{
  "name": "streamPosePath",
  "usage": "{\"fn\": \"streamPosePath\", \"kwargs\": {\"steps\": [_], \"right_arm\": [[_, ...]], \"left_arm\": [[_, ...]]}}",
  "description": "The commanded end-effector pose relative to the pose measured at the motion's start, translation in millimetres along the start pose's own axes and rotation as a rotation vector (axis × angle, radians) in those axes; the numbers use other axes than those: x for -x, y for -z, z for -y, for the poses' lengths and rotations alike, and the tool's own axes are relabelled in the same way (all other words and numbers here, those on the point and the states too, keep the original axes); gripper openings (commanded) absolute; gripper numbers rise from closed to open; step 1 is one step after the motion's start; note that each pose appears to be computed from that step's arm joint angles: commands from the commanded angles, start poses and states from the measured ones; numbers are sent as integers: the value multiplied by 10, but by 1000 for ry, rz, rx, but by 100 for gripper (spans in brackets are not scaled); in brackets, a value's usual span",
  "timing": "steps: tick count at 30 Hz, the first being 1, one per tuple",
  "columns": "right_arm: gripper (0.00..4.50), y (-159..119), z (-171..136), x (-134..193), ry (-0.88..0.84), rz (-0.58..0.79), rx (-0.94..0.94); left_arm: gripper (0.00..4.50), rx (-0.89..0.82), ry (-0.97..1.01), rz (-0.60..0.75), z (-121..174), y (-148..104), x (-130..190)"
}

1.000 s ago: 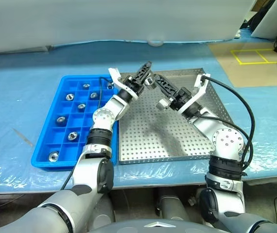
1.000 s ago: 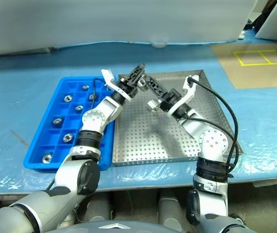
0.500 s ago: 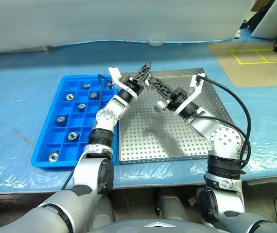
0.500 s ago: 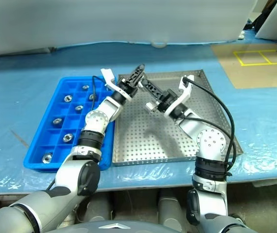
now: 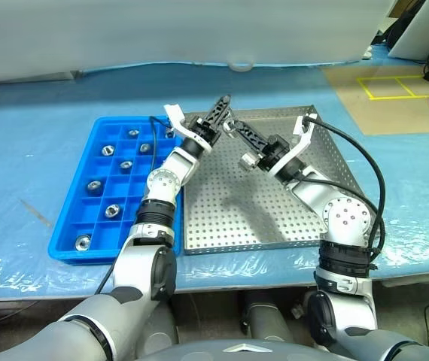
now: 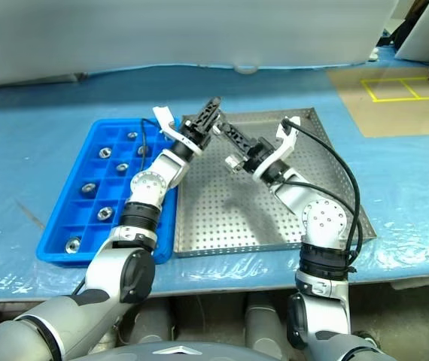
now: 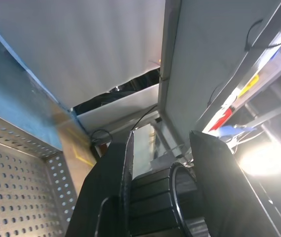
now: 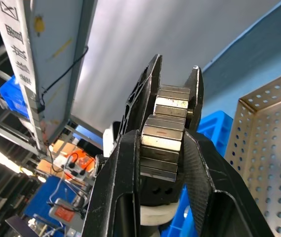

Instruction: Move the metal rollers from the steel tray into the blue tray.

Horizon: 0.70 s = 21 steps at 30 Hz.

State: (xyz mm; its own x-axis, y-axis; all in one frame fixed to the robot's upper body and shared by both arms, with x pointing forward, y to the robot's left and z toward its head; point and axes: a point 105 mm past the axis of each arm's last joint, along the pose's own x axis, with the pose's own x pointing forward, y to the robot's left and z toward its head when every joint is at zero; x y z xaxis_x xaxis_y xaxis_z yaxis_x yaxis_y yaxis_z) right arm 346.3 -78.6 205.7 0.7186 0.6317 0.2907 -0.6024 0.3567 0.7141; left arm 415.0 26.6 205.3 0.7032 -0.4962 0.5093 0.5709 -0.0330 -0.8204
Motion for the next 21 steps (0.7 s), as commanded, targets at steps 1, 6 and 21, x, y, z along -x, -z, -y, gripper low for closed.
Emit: {"fn": "streamPosePath", "kwargs": {"steps": [1,6,21], "right_arm": [[84,-434,-362,81,-188,193,-33],[84,-617,-485,167,-273,276,-111],[84,-400,-225,-5,-166,-65,428]], "left_arm": [[144,264,17,232,38,-158,-107],[144,385,2,369,-41,-410,-56],[144,-478,128,148,755,-667,213]]}}
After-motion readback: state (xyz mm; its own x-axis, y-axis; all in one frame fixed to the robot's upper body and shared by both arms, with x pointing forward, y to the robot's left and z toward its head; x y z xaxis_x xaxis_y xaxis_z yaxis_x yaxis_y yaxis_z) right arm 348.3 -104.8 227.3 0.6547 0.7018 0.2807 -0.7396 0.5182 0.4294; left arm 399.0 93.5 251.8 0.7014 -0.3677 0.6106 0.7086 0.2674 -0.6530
